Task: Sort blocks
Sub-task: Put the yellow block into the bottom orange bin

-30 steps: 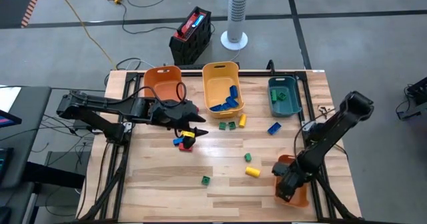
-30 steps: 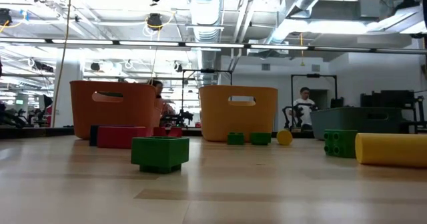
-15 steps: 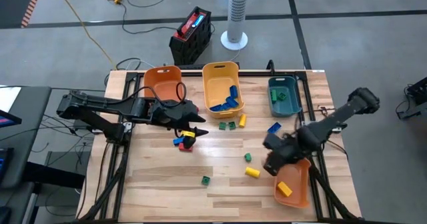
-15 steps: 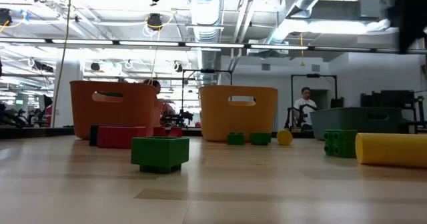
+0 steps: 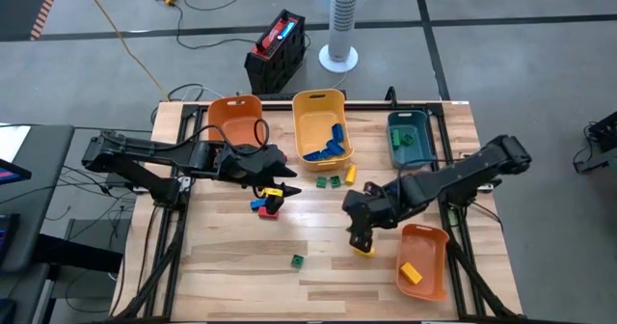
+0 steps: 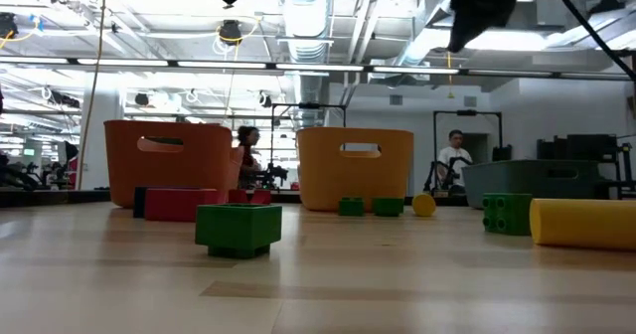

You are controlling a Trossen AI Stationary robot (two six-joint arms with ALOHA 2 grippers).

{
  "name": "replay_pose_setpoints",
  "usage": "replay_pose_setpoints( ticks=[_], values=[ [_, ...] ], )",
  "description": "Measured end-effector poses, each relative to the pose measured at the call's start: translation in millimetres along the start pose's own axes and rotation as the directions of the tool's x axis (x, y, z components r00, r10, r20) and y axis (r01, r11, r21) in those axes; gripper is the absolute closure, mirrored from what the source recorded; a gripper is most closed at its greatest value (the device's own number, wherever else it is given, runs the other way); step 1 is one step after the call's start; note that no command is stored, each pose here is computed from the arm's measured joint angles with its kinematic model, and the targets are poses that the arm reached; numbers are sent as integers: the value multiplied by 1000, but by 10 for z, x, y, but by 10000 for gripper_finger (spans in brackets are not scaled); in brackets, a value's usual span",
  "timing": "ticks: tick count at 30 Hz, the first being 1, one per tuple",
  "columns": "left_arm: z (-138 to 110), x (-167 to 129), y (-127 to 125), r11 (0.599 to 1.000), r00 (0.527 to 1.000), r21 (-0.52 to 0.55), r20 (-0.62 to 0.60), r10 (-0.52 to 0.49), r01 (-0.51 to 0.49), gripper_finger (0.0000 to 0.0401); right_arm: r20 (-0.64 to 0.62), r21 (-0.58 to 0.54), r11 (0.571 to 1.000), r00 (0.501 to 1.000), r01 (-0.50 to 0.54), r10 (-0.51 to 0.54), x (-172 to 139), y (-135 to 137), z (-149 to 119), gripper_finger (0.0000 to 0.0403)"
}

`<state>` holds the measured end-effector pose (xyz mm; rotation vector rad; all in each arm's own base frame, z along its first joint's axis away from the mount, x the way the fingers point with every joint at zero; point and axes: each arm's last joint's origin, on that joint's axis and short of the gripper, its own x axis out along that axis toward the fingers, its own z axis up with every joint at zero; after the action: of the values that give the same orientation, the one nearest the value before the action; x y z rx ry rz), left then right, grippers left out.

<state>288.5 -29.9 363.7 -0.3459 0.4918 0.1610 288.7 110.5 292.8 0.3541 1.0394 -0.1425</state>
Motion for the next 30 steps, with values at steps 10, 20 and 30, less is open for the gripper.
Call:
replay_pose_setpoints(
  ticks=[10, 20, 30],
  values=[
    [-4, 0, 6, 1000, 1000, -24, -1, 14, -14, 166, 7, -139, 990, 1000, 10, -9, 308, 194, -38, 149],
    [-76, -4, 41, 997, 996, -60, -73, 52, -57, 166, 53, -188, 982, 999, -1, 11, 455, 296, -22, 149],
    [-77, -4, 42, 996, 996, -63, -73, 55, -59, 166, -35, -205, 978, 999, 32, -40, 415, 295, -205, 149]
  ],
)
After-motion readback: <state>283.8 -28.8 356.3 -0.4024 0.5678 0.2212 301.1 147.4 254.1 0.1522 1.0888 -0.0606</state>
